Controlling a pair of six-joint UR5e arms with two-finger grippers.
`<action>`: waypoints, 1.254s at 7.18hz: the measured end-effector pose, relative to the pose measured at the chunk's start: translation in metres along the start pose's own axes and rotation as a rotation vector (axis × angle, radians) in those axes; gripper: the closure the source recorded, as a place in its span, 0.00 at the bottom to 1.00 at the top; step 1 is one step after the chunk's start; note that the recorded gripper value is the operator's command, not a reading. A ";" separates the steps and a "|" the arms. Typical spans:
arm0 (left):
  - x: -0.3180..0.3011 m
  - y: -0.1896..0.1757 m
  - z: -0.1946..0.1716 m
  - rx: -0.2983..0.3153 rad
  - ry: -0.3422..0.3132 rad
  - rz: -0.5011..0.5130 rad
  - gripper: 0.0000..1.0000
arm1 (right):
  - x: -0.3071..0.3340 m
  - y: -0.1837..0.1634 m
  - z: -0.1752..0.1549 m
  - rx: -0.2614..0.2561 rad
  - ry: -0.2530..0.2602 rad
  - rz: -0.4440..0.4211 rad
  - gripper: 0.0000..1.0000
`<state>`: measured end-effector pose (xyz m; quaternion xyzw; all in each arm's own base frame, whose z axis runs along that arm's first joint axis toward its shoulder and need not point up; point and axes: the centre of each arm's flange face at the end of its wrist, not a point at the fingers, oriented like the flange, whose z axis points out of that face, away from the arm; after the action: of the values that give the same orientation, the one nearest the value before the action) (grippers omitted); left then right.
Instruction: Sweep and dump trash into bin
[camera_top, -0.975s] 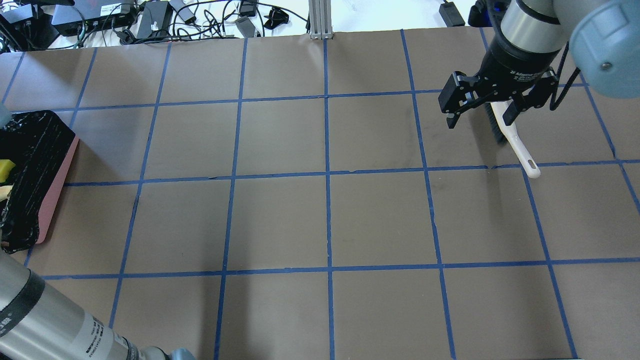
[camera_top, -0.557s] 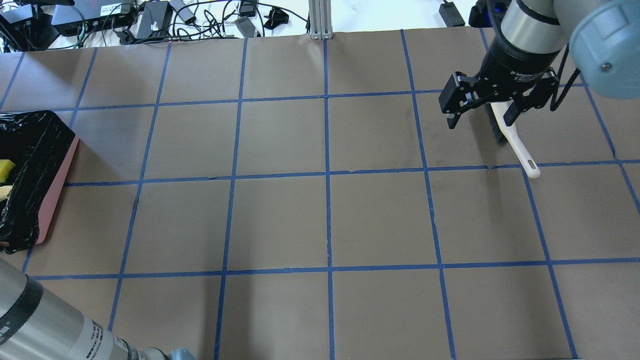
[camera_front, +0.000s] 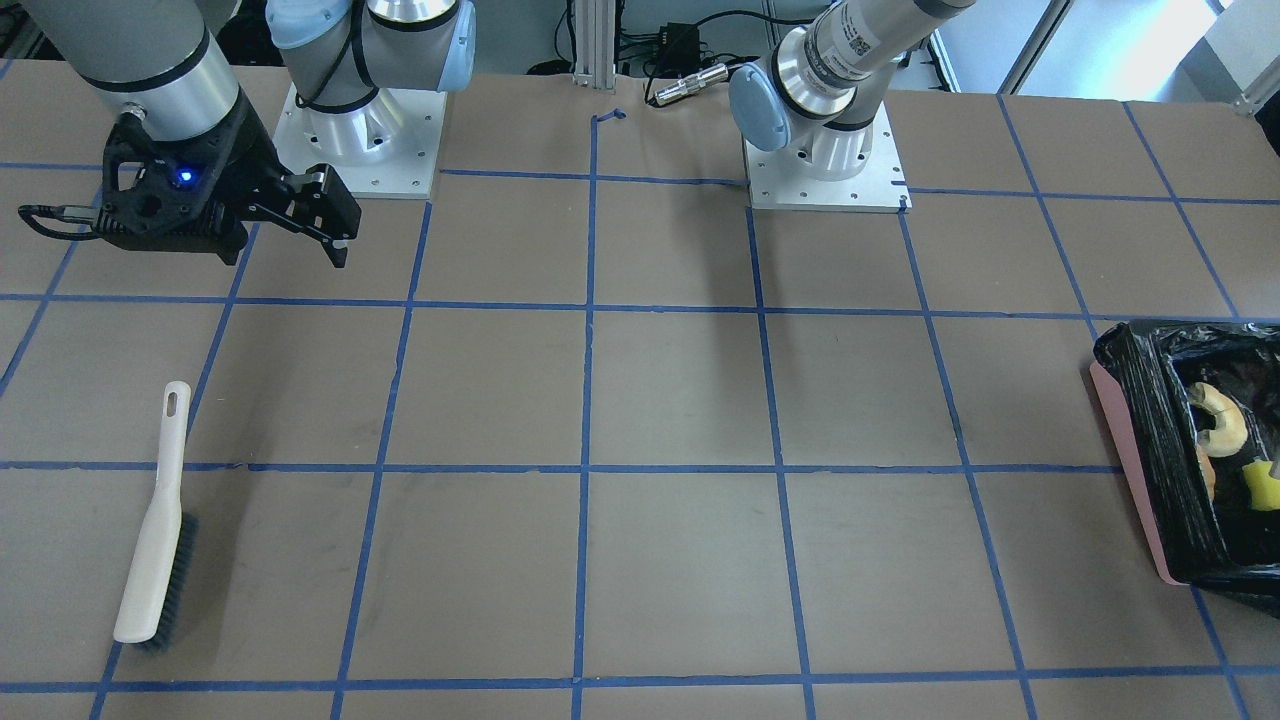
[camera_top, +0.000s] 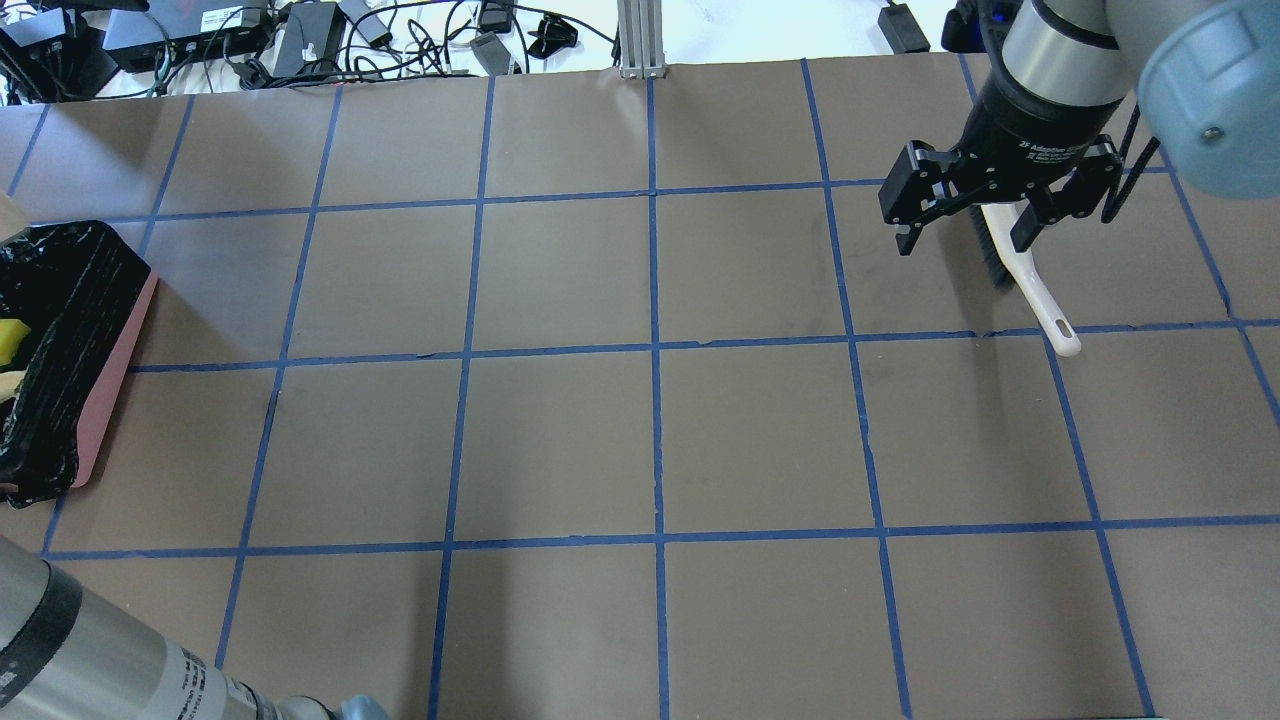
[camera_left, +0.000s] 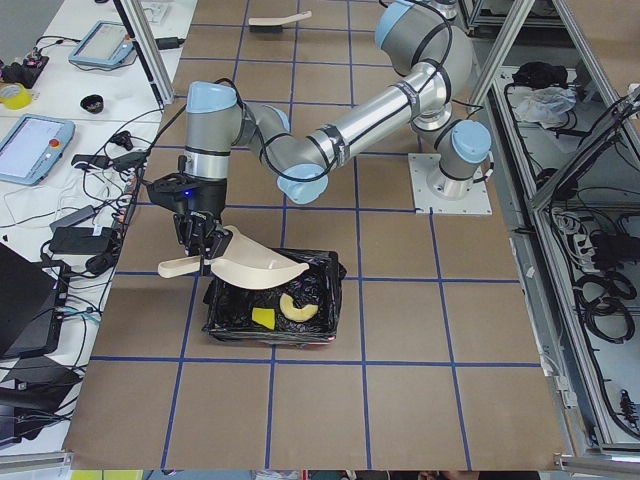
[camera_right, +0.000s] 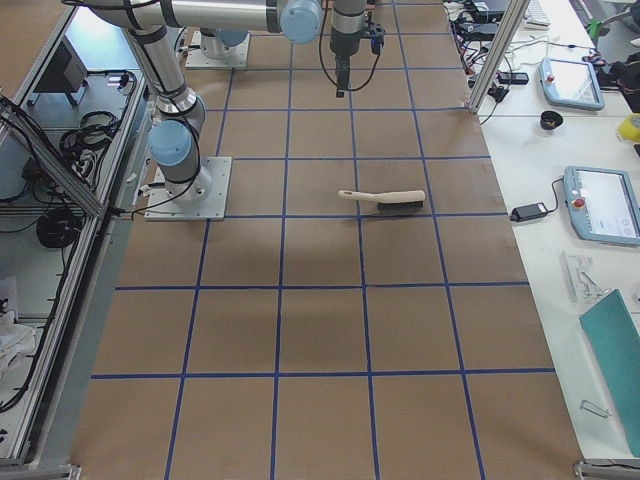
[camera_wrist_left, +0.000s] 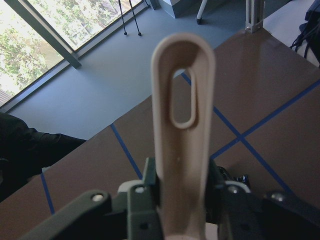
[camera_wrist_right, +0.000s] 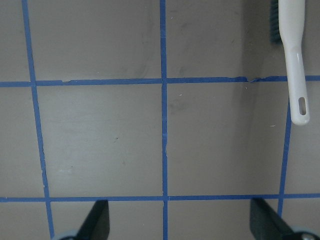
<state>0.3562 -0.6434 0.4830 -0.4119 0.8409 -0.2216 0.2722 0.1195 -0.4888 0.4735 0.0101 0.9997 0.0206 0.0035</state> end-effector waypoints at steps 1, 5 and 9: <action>0.006 0.008 -0.003 -0.074 0.059 -0.018 1.00 | -0.008 0.002 0.001 0.001 0.001 -0.003 0.00; 0.087 0.077 -0.031 -0.281 0.159 -0.115 1.00 | -0.023 0.005 0.001 0.006 0.004 -0.005 0.00; 0.174 0.149 -0.023 -0.421 0.168 -0.146 1.00 | -0.017 0.007 -0.001 0.010 0.072 -0.015 0.00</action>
<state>0.1670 -0.6974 0.3635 -0.4997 0.8561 -0.0938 0.0926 0.1362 -0.4826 0.4753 0.0018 0.9993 0.0160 -0.0325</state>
